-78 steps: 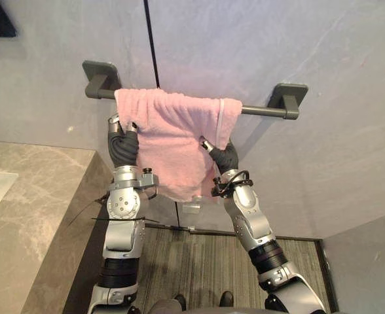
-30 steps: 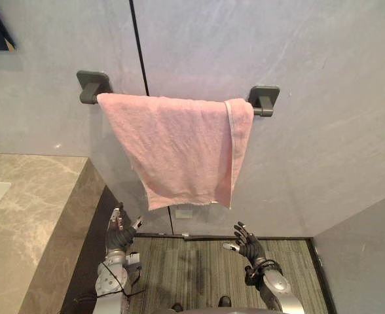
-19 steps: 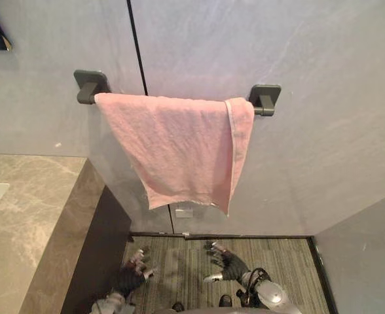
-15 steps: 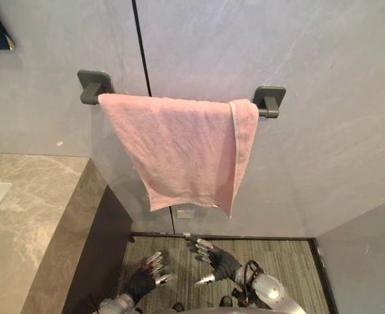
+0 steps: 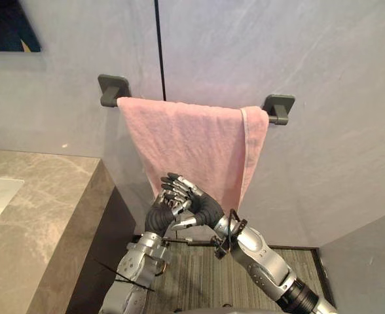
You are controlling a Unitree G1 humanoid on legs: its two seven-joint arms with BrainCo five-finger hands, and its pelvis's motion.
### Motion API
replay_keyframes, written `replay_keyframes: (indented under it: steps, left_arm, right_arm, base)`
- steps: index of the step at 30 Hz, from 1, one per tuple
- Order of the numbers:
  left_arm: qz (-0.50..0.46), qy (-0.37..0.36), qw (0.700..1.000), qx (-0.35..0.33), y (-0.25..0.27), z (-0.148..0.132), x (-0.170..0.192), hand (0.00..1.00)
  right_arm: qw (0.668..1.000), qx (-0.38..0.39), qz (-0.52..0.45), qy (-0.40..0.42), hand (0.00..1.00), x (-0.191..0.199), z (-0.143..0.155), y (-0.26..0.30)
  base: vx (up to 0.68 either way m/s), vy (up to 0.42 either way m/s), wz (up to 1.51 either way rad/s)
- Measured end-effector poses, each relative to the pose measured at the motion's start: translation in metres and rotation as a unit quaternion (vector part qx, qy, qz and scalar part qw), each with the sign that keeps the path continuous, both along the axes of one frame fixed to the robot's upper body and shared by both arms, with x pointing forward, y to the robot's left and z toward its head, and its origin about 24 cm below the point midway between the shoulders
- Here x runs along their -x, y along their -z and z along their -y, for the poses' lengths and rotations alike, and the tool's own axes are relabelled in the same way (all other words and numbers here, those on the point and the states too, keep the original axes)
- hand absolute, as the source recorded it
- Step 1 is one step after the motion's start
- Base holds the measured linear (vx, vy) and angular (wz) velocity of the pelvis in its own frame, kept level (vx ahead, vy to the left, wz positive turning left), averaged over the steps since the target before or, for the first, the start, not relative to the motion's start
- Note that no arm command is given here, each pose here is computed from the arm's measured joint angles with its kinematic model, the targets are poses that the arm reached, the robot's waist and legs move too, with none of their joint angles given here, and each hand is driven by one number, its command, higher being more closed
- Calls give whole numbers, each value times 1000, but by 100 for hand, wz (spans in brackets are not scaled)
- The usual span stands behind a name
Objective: Organize washtable
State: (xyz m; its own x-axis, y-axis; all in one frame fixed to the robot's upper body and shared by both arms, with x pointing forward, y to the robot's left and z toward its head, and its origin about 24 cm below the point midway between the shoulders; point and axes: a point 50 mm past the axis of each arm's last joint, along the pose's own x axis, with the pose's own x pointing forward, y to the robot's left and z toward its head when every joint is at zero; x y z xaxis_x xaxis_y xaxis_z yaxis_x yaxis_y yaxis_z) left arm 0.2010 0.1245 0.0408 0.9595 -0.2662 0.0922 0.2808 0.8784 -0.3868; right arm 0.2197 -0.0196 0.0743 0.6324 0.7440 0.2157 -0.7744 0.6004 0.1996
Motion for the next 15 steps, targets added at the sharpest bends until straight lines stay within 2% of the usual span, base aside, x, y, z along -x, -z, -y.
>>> replay_keyframes:
  steps: [11, 15]
  left_arm:
    - [41, -33, 999, -7, -16, 5, -11, 0]
    - [63, -64, 993, -80, -17, 2, -23, 0]
  right_arm:
    - [998, -10, 35, 47, 0, -9, -3, -15]
    - [996, -13, 37, 83, 0, -18, 3, -16]
  base:
    - [-16, 9, 0]
    - [29, 3, -1]
